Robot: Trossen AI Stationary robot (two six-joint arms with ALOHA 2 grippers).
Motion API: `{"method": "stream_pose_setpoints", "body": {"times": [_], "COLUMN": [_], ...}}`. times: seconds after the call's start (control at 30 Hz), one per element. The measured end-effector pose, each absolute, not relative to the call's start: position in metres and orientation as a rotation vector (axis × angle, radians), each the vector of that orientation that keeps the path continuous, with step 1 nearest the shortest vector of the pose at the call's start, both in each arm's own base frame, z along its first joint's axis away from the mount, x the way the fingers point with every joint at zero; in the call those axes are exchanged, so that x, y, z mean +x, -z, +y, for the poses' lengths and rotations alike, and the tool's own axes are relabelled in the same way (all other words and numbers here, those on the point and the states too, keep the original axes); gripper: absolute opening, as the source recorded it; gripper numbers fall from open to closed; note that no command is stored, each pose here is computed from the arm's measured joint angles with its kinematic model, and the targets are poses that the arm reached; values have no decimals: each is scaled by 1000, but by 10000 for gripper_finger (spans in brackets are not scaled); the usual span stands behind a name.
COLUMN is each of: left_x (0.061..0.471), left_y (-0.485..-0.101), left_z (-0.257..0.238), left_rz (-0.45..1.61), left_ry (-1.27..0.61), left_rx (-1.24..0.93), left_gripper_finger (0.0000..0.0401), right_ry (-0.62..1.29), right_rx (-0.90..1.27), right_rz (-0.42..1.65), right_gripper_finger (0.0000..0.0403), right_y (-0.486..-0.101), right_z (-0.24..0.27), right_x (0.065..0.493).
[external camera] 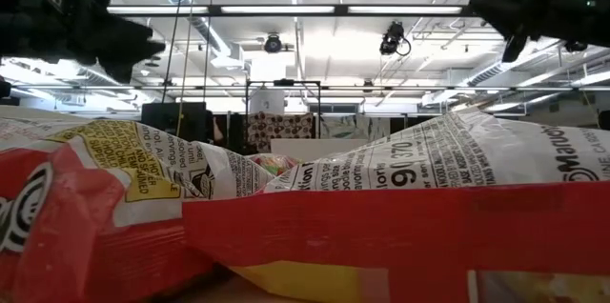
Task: Sort Maruchan noodles
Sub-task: Put the blue noodle pack into the top white bin
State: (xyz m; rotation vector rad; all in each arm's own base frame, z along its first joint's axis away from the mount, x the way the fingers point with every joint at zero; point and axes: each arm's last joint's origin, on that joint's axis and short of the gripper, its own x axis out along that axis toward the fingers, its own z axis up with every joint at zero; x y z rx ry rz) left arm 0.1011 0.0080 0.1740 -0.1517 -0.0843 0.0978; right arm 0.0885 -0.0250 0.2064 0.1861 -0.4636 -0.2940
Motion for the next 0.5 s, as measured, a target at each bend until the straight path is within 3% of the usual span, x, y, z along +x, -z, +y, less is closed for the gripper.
{"method": "stream_pose_setpoints", "body": {"times": [0.1,0.2,0.33,0.5], "left_x": [100,97,92,90], "left_y": [-186,-195,-206,-210], "left_z": [8,8,12,13], "left_rz": [-214,-324,-451,-497], "left_ry": [-76,-53,-180,-263], "left_rx": [-291,-416,-299,-184], "left_gripper_finger": [165,165,165,165], "right_ry": [413,481,523,612], "right_rx": [247,371,522,520], "right_rz": [-493,-343,-97,83], "right_gripper_finger": [36,36,34,35], "right_y": [-207,-197,-190,-208], "right_z": [-29,-32,-30,-28], "right_x": [87,93,102,116]}}
